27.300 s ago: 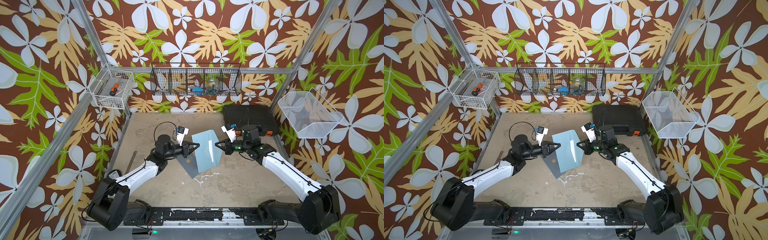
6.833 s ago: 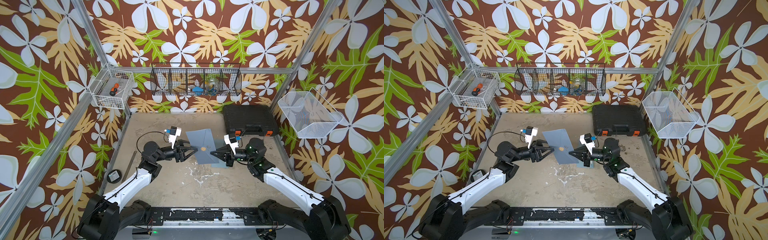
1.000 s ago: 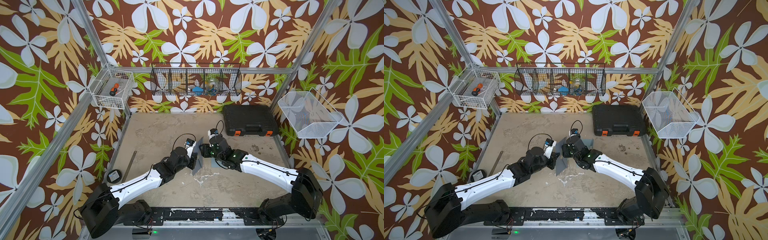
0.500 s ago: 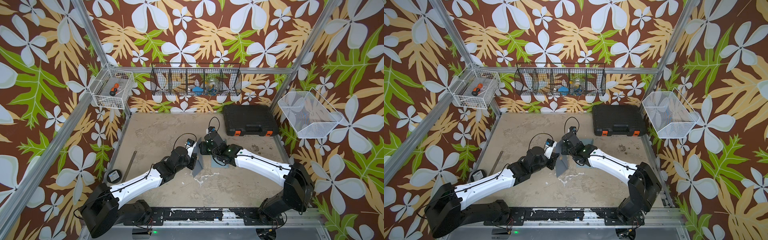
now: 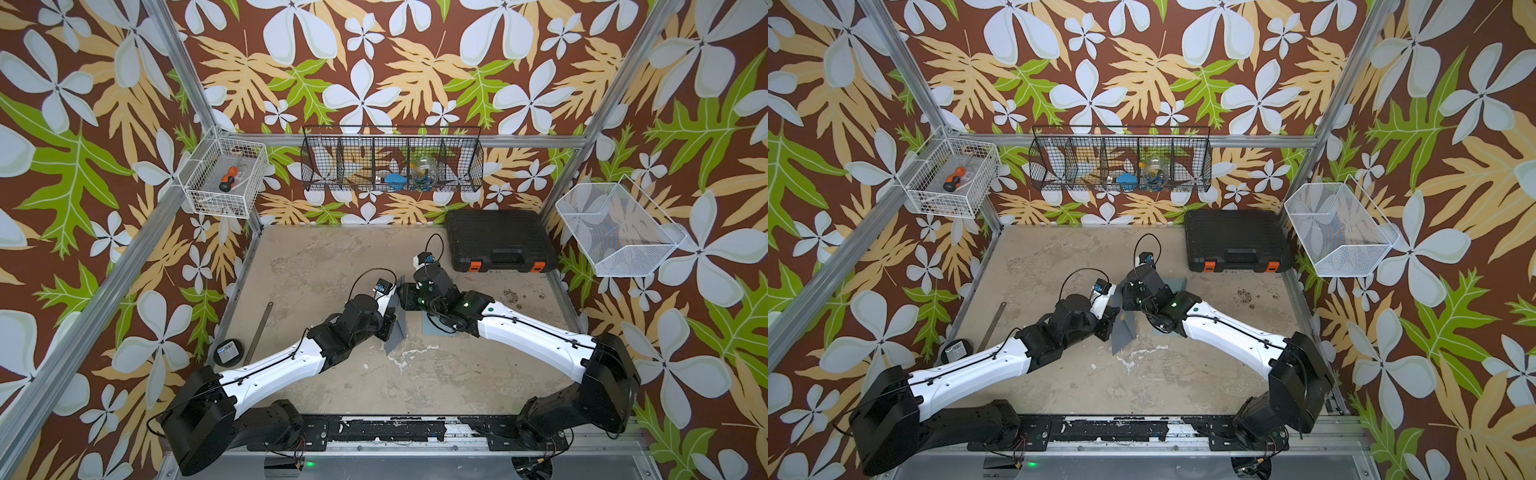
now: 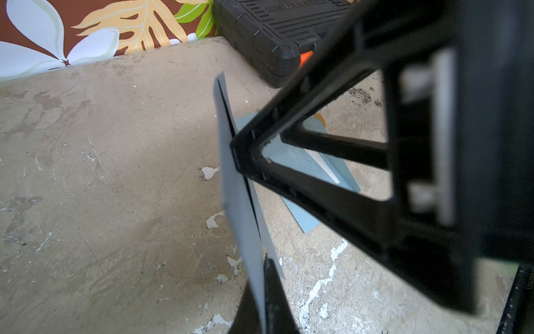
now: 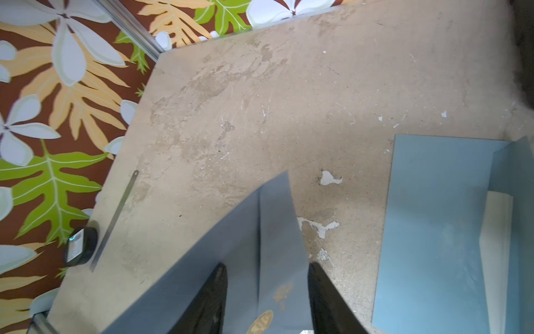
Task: Open the envelope
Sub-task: Open the envelope flap on the envelope.
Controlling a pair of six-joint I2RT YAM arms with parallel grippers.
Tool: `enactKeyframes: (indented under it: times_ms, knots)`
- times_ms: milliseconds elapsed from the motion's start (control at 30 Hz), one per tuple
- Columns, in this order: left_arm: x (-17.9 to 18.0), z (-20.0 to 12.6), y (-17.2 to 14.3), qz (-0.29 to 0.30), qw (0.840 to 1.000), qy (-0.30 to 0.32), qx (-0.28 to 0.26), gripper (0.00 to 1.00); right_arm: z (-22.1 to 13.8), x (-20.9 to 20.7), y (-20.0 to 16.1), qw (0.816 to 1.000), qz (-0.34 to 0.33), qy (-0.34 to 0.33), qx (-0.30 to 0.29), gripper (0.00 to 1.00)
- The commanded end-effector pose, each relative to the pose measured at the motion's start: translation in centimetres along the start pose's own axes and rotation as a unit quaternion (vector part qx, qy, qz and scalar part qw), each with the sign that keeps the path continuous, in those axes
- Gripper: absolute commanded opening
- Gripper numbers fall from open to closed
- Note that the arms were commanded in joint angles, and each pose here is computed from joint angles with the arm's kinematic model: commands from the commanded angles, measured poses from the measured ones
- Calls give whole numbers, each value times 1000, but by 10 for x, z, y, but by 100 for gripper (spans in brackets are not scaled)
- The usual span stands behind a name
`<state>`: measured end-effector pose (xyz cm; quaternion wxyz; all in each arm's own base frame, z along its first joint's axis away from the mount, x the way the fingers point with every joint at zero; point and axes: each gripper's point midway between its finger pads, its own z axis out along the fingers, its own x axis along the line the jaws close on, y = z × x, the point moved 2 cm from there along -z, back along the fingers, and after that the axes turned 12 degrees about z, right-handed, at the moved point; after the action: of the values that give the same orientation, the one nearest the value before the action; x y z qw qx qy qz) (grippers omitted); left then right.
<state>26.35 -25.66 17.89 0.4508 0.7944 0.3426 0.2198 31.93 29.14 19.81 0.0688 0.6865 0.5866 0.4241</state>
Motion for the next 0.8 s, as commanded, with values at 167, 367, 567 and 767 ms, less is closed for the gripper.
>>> enactKeyframes:
  times_ms: [167,367,567,767]
  knots:
    - [-7,-1,6,24,1000,-8,-5,0,15,-12,-5,999,4,-50,16,45]
    - [-8,-1,6,28,1000,-6,-5,0,6,-17,3,998,7,-65,-4,43]
    - [-8,-2,8,28,1000,-5,-7,0,6,-23,1,997,7,-77,-3,41]
    - [-8,-1,7,28,1000,-5,-6,0,-4,-2,-3,1000,0,-15,12,43]
